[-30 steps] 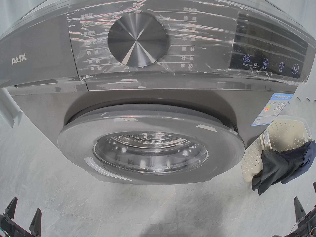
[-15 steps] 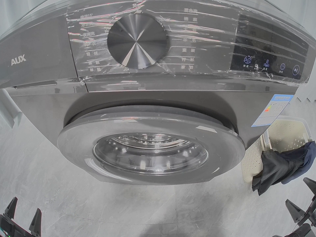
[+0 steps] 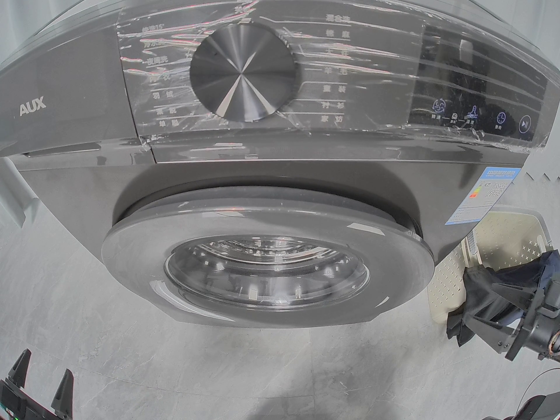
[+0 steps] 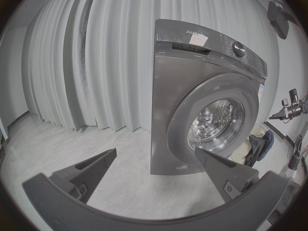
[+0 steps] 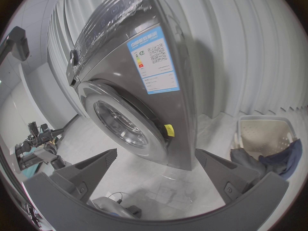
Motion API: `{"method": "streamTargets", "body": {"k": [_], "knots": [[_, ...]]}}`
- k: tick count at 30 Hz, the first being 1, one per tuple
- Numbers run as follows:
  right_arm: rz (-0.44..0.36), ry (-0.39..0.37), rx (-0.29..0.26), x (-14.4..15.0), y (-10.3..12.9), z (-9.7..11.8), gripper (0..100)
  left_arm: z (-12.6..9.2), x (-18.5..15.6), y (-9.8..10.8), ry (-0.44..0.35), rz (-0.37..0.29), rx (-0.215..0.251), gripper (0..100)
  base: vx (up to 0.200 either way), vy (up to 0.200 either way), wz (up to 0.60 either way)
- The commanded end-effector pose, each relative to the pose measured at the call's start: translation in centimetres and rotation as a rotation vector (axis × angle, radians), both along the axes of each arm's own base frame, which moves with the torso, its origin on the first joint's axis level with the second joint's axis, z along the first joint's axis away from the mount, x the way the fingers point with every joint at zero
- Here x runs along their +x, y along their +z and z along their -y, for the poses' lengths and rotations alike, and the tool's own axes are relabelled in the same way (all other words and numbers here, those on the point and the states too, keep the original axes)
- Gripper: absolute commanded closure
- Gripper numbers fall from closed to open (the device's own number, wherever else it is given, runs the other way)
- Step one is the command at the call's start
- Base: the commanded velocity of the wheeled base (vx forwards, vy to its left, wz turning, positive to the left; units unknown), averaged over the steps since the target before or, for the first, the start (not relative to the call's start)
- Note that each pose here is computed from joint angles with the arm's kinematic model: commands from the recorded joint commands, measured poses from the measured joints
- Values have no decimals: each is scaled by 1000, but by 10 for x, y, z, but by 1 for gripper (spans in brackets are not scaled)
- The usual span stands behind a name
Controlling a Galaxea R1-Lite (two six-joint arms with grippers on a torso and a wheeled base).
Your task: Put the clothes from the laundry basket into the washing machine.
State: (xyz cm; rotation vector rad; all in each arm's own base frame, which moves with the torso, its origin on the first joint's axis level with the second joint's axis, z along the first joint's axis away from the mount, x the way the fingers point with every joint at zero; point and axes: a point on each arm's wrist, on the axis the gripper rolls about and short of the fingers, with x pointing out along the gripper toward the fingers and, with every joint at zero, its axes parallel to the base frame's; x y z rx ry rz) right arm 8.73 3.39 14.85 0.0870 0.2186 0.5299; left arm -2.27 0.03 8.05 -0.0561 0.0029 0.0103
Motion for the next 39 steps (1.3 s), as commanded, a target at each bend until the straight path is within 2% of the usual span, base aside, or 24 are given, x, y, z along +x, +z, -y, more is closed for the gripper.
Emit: {"method": "streamTargets", "body": {"k": [1,4,13,22,31,35,39], "knots": [[-142,64,-11,36,-19,-48,0,0,0,-5,1,-4,-1,0,0,0,0],[-129,63,-8,44,-20,-60,0,0,0,-5,1,-4,-1,0,0,0,0],[-105,69,-3,63,-13,-74,0,0,0,-5,-1,-4,-1,0,0,0,0],[-125,99,-19,70,-16,-86,0,0,0,-5,-1,-4,-1,0,0,0,0],[-139,105,-45,56,-24,-76,0,0,0,-5,-1,-6,-1,0,0,0,0],[-98,60,-53,68,-17,-72,0,0,0,-5,-1,-6,-1,0,0,0,0],[-79,62,-48,78,-11,-75,0,0,0,-5,-1,-4,-1,0,0,0,0]]}}
